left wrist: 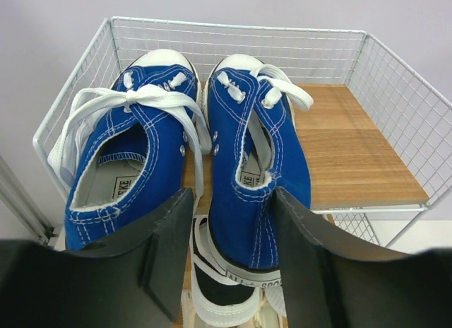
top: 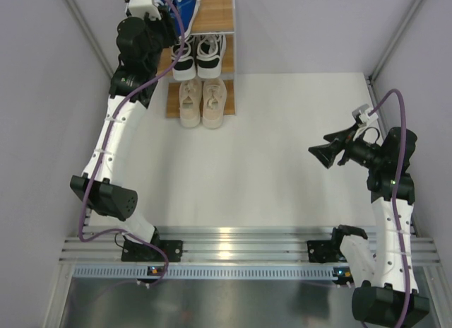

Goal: Place and organize the shoes onto the shoe shelf

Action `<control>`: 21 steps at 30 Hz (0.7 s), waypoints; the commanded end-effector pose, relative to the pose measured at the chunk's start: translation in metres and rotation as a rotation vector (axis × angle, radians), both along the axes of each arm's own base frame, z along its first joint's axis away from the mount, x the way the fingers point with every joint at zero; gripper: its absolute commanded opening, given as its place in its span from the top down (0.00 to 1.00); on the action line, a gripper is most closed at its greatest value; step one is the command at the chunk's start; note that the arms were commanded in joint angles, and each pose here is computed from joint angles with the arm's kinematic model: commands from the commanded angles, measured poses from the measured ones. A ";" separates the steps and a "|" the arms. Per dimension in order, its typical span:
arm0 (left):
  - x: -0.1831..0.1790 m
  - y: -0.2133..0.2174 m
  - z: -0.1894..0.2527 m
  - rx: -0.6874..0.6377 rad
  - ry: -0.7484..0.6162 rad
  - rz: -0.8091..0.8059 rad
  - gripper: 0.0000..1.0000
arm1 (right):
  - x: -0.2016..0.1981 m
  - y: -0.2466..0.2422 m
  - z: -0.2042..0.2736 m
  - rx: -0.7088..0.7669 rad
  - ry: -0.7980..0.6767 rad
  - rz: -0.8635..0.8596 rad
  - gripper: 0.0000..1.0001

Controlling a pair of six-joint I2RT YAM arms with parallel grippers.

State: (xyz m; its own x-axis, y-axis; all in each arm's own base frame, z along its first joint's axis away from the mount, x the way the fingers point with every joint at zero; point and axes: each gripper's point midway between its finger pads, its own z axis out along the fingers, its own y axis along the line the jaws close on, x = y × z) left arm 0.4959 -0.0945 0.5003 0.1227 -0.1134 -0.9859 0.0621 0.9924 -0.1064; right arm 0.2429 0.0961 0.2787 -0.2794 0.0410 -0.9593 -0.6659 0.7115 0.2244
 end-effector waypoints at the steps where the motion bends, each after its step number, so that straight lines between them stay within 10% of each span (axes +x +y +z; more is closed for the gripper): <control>1: -0.010 0.006 0.035 -0.042 -0.091 -0.009 0.44 | 0.000 -0.002 0.007 -0.017 -0.043 -0.003 0.23; 9: -0.042 -0.011 0.076 -0.194 -0.129 -0.138 0.20 | -0.002 -0.003 0.010 -0.046 -0.052 0.001 0.23; 21: -0.091 0.028 0.095 -0.352 -0.116 -0.134 0.19 | -0.007 -0.007 0.018 -0.113 -0.081 -0.003 0.22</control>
State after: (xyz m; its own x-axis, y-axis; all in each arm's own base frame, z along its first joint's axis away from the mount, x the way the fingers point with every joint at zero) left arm 0.4355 -0.0784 0.5789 0.1763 -0.4111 -0.8944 0.1960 0.9051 -0.3773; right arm 0.2369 0.0926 0.2738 -0.2859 -0.0215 -0.9580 -0.6651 0.7242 0.1823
